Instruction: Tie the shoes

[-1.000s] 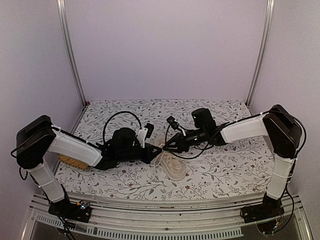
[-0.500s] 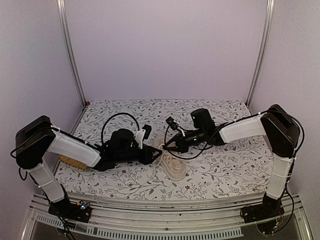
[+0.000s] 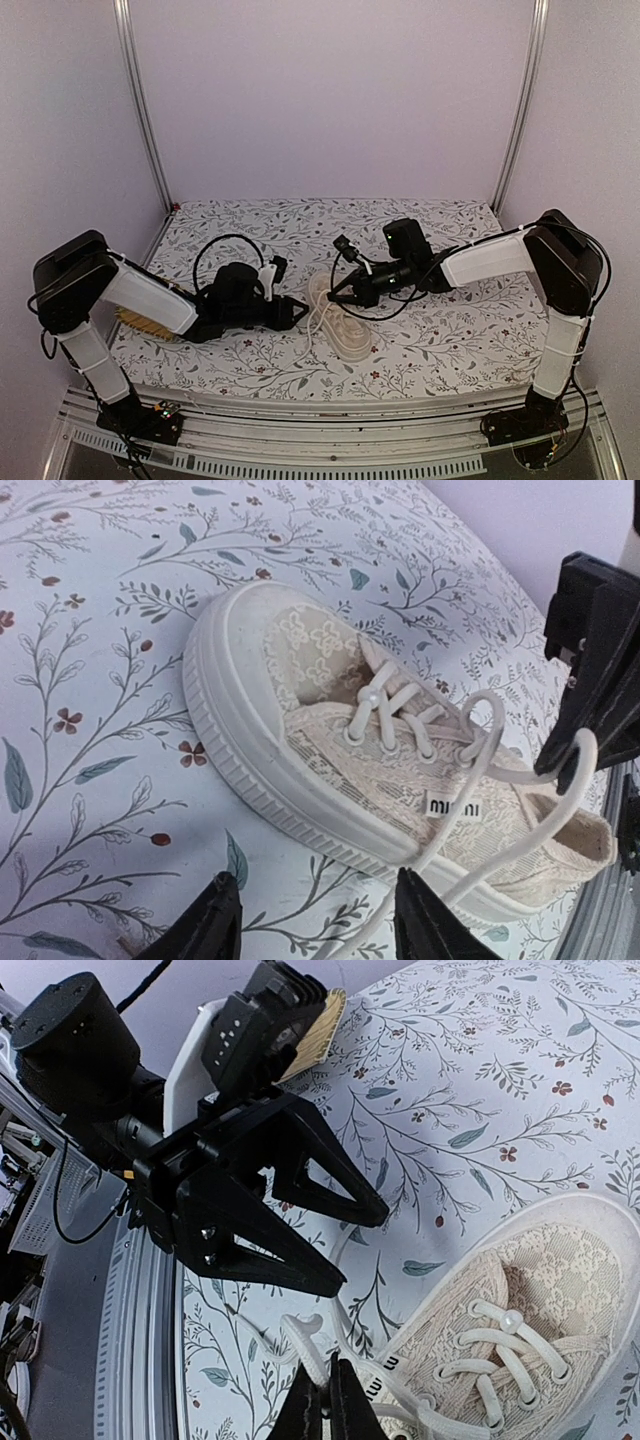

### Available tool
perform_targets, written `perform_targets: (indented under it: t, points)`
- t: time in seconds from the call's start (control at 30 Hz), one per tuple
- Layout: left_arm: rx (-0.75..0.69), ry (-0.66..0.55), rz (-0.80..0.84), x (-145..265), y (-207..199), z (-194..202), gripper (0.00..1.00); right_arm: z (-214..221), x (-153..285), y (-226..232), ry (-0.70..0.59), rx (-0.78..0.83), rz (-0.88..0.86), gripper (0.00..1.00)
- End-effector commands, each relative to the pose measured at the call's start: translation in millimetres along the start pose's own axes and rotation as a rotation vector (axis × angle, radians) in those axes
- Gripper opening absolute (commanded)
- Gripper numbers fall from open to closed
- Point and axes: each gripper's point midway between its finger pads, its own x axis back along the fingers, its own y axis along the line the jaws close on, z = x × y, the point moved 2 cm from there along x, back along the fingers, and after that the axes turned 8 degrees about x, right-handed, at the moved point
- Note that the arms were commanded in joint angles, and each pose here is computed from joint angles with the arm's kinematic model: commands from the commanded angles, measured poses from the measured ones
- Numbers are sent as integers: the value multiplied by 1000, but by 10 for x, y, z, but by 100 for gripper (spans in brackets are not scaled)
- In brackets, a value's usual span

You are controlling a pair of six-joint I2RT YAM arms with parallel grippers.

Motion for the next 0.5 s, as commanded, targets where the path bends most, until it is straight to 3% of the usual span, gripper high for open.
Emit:
perform_targets:
  t: [0.0, 0.2, 0.47]
  points:
    - [-28, 22, 21, -151, -53, -6, 50, -105, 64, 50, -24, 26, 7, 2]
    - [-74, 96, 53, -272, -159, 188, 47, -142, 69, 53, -31, 28, 6, 2]
    - [-75, 139, 117, -258, -211, 395, 51, -165, 63, 53, -36, 26, 2, 2]
